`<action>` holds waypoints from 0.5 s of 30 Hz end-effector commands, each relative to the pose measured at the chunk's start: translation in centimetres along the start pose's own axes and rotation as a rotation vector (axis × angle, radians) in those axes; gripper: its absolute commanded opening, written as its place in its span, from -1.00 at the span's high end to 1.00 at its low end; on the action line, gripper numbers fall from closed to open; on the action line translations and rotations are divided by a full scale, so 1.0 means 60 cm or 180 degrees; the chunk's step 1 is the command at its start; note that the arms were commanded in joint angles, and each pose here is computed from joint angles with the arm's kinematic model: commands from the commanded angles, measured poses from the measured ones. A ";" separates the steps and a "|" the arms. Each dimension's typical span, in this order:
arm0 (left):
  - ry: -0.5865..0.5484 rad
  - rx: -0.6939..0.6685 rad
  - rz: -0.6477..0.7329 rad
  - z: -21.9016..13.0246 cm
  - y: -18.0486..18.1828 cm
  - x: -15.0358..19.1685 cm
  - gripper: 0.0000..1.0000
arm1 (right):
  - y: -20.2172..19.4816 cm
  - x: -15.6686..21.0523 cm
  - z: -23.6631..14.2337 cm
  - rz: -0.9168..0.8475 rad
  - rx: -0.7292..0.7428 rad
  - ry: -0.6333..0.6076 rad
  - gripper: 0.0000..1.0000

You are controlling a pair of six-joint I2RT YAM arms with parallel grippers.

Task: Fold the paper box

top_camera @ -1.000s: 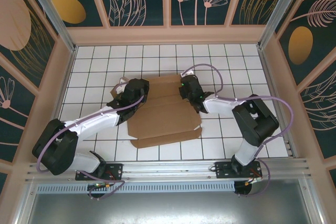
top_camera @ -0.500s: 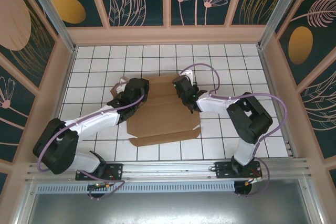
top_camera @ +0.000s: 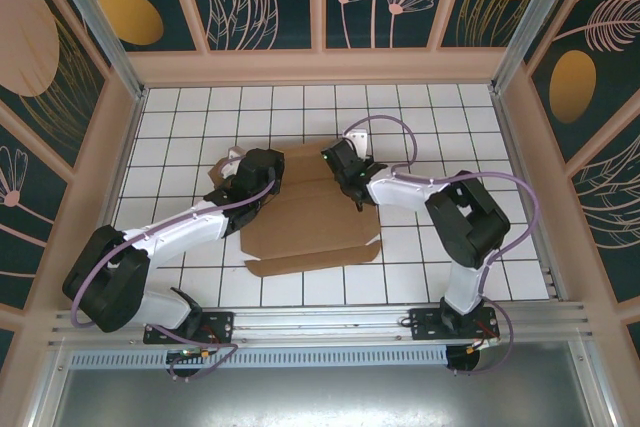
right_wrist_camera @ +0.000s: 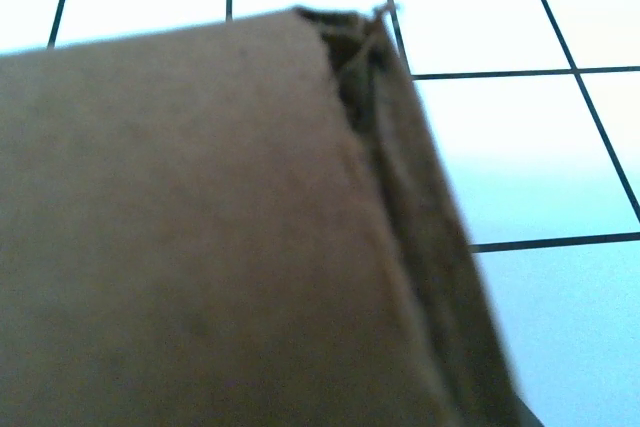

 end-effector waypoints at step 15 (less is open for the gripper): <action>0.0163 0.0333 0.0807 -0.076 0.021 -0.016 -0.35 | -0.053 0.016 -0.010 -0.0288 -0.0160 0.0059 1.00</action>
Point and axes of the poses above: each hand's point on the last joint's axis, 136 mm out from that joint toward the fingers, its own z axis out along the fingers, its own y axis along the line the jaws close on, x = y × z, the point moved 8 cm from there along -z, back along the fingers, and after that the axes turned 13 degrees about z, right-handed, at the moved point
